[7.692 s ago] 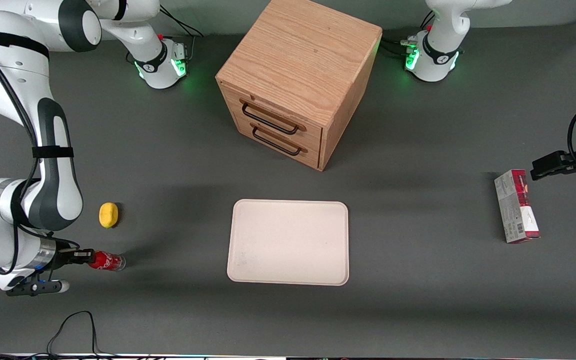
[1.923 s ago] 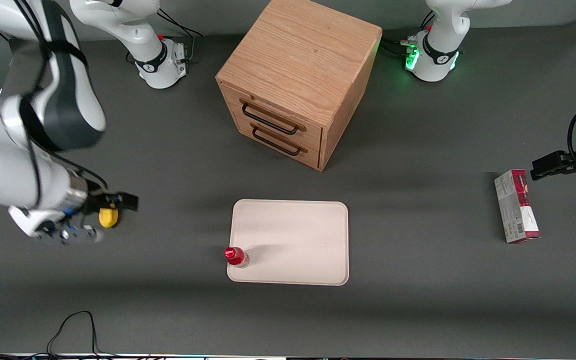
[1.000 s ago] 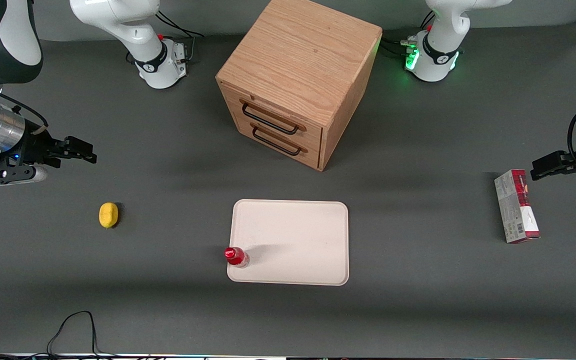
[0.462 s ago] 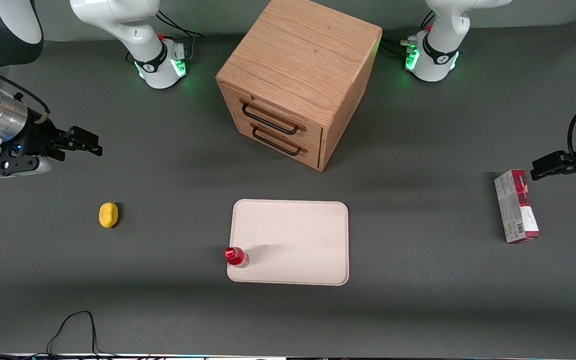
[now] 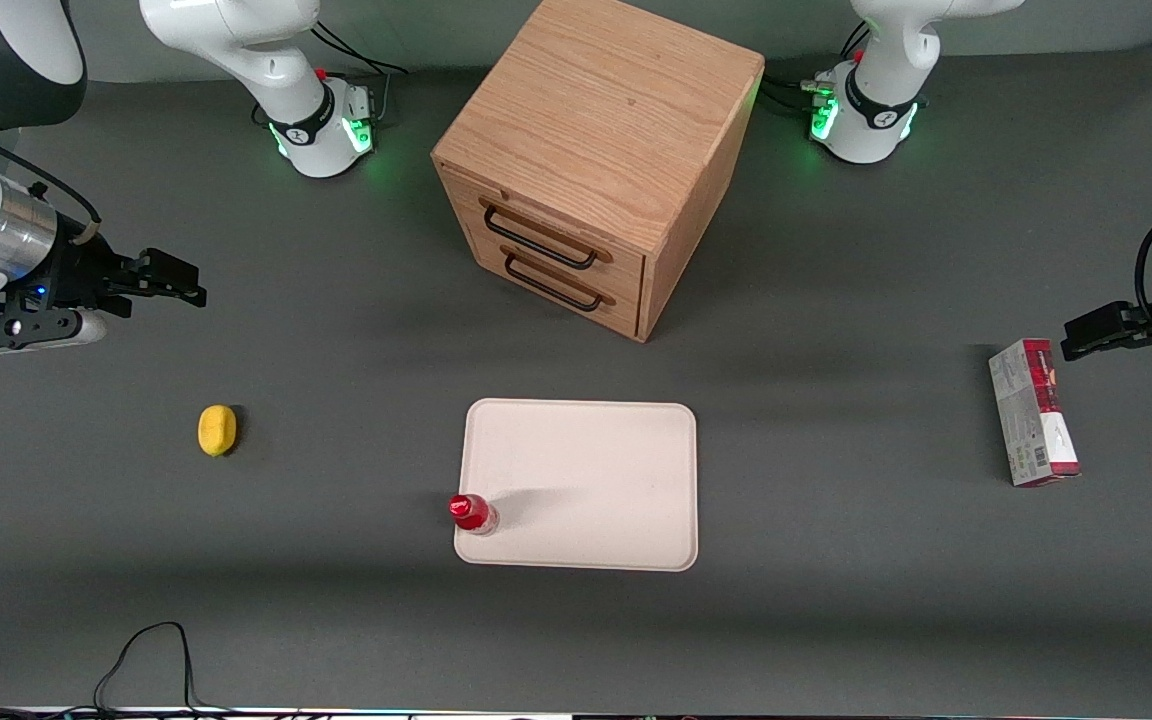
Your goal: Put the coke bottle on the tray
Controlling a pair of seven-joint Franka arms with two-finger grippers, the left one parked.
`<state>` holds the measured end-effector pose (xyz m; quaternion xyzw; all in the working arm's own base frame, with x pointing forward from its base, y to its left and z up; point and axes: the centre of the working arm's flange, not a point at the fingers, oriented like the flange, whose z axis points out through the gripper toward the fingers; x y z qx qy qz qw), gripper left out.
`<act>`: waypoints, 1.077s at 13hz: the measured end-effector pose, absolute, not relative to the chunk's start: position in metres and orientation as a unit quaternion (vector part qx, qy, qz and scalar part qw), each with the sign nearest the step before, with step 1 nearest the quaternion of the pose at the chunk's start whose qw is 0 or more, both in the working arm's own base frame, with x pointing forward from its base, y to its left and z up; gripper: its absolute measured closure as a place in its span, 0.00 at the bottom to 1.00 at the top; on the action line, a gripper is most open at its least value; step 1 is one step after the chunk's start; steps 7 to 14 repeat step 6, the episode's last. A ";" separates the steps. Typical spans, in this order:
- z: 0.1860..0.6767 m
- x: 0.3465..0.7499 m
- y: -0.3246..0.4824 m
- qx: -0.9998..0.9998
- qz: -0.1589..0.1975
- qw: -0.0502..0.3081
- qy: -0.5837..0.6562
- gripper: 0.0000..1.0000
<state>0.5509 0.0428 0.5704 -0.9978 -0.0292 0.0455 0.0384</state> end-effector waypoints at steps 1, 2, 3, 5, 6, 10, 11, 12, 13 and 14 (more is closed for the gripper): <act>0.573 0.550 0.043 -0.998 0.049 0.038 -0.030 0.00; 0.576 0.548 0.043 -0.997 0.055 0.038 -0.030 0.00; 0.580 0.546 0.043 -0.997 0.061 0.038 -0.031 0.00; 0.585 0.543 0.043 -0.996 0.070 0.038 -0.032 0.00; 0.587 0.543 0.043 -0.996 0.069 0.038 -0.032 0.00; 0.587 0.543 0.043 -0.996 0.069 0.038 -0.032 0.00; 0.587 0.543 0.043 -0.996 0.069 0.038 -0.032 0.00; 0.587 0.543 0.043 -0.996 0.069 0.038 -0.032 0.00; 0.587 0.543 0.043 -0.996 0.069 0.038 -0.032 0.00; 0.587 0.543 0.043 -0.996 0.069 0.038 -0.032 0.00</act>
